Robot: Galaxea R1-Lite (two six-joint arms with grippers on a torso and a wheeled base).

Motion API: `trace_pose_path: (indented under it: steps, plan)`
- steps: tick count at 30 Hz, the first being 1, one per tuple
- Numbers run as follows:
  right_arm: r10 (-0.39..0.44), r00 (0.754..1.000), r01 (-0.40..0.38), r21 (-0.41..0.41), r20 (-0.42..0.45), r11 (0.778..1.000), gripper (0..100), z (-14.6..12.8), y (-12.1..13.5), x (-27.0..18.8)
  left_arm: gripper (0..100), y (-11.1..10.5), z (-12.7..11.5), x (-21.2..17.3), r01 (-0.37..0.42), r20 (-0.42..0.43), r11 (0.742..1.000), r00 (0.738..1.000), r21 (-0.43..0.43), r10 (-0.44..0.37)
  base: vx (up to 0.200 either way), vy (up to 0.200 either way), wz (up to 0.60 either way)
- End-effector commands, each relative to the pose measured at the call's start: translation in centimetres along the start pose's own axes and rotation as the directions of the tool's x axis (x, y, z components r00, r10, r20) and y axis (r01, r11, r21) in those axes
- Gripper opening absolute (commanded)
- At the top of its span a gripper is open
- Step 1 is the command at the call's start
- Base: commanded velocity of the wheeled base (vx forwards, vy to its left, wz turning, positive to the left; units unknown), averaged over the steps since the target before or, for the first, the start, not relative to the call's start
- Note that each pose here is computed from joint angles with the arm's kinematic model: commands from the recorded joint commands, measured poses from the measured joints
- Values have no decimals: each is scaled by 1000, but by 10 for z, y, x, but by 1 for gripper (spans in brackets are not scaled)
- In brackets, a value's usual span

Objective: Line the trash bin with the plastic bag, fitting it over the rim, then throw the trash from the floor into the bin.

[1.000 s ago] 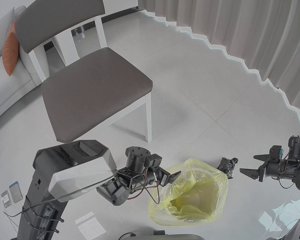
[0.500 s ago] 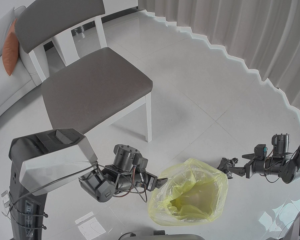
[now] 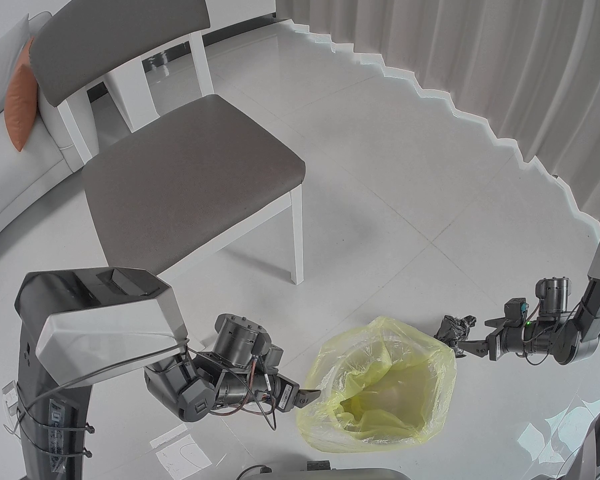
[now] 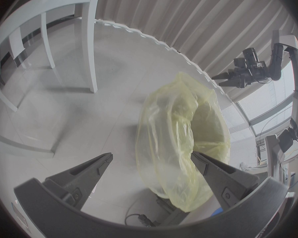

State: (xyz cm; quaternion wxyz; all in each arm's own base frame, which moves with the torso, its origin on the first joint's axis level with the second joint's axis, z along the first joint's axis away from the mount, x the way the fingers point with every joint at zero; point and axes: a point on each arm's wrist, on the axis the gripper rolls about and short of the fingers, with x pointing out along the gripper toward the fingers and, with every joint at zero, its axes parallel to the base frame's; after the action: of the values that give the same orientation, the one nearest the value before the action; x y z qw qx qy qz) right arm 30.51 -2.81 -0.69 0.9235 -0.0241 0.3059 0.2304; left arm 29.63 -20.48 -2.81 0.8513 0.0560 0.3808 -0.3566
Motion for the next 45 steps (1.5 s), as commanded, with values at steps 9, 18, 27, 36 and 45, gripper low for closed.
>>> trace_pose_path:
  steps: [9, 18, 27, 36, 45]
  plan:
    - [4, 1000, -5, -13, -9, 1000, 100, -3, 1, -1, 100, 1, -20, 18, 9, -50, 1000, 999, -2, -9, 0, 0, 0]
    - [4, 1000, -4, -27, -10, 1000, 100, -3, 4, -6, 100, -8, -23, 19, 54, -34, 999, 998, 7, -54, 0, 0, 0]
    - [1, 1000, -2, -33, -4, 999, 100, 0, 6, -10, 0, -13, -27, 24, 86, -27, 996, 996, 21, -86, 0, 0, 0]
    - [4, 1000, -4, -30, -12, 1000, 100, -1, 4, -7, 0, -14, -25, 23, 87, -21, 996, 996, 21, -86, 0, 0, 0]
    - [31, 999, -32, -37, -26, 999, 100, -2, 5, 10, 0, -25, -24, 37, 107, -15, 993, 994, 51, -106, 0, 0, 0]
